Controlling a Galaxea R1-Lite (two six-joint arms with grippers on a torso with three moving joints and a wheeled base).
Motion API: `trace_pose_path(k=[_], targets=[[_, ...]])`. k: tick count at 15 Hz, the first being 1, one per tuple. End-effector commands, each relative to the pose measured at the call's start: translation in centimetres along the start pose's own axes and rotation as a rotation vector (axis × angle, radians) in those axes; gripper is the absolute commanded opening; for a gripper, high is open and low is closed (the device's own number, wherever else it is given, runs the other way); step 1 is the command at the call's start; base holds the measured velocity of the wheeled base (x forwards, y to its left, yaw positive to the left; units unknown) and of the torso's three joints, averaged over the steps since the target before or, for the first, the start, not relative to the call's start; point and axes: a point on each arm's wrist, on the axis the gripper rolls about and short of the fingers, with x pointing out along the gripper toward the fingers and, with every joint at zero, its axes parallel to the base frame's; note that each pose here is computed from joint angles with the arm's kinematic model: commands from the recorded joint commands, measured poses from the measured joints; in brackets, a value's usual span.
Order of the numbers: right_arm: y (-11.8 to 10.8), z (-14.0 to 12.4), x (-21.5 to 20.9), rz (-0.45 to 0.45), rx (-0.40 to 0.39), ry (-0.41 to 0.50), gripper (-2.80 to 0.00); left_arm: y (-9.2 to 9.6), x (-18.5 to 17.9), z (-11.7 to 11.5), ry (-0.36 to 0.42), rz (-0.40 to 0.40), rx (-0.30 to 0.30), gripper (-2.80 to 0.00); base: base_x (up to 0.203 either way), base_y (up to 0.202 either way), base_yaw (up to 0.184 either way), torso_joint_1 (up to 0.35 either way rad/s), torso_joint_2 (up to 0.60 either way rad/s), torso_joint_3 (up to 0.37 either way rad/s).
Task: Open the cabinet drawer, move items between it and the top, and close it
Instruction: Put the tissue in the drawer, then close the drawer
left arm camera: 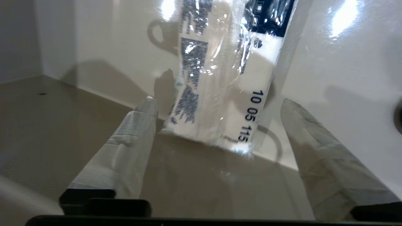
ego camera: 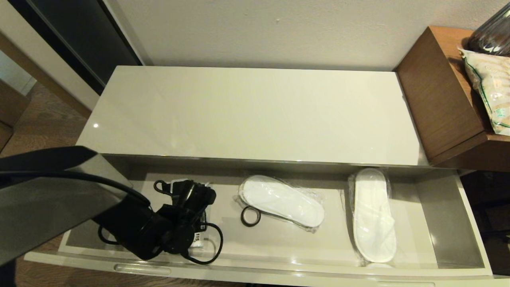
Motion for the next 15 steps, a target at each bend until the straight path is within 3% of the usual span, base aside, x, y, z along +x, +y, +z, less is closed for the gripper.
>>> trace_pose_path(k=[1,5,7,8,11,13,15], targets=[[0.0,0.0,0.0,0.0,0.0,-0.001,-2.8,1.4,-3.1,2.3,-0.06,-0.031,-0.052,0.0,0.0,0.0,0.0,0.0,0.0,0.0],[0.0,0.0,0.0,0.0,0.0,-0.002,-2.8,6.3,-10.9,5.3,-0.094,-0.081,-0.102,0.0,0.0,0.0,0.0,0.0,0.0,0.0],[0.0,0.0,0.0,0.0,0.0,-0.001,-2.8,9.1,-14.2,5.0,-0.059,-0.104,-0.099,0.0,0.0,0.0,0.0,0.0,0.0,0.0],[0.0,0.0,0.0,0.0,0.0,-0.003,-2.8,10.3,-15.4,4.4,-0.023,-0.115,-0.094,-2.8,0.0,0.0,0.0,0.0,0.0,0.0],[0.0,0.0,0.0,0.0,0.0,-0.003,-2.8,13.3,-18.4,2.4,0.111,-0.203,-0.083,-2.8,0.0,0.0,0.0,0.0,0.0,0.0],[0.0,0.0,0.0,0.0,0.0,-0.001,-2.8,13.9,-19.4,0.8,0.262,-0.336,-0.047,-2.8,0.0,0.0,0.0,0.0,0.0,0.0],[0.0,0.0,0.0,0.0,0.0,-0.001,-2.8,13.9,-19.3,-1.1,0.364,-0.391,0.005,-2.8,0.0,0.0,0.0,0.0,0.0,0.0]])
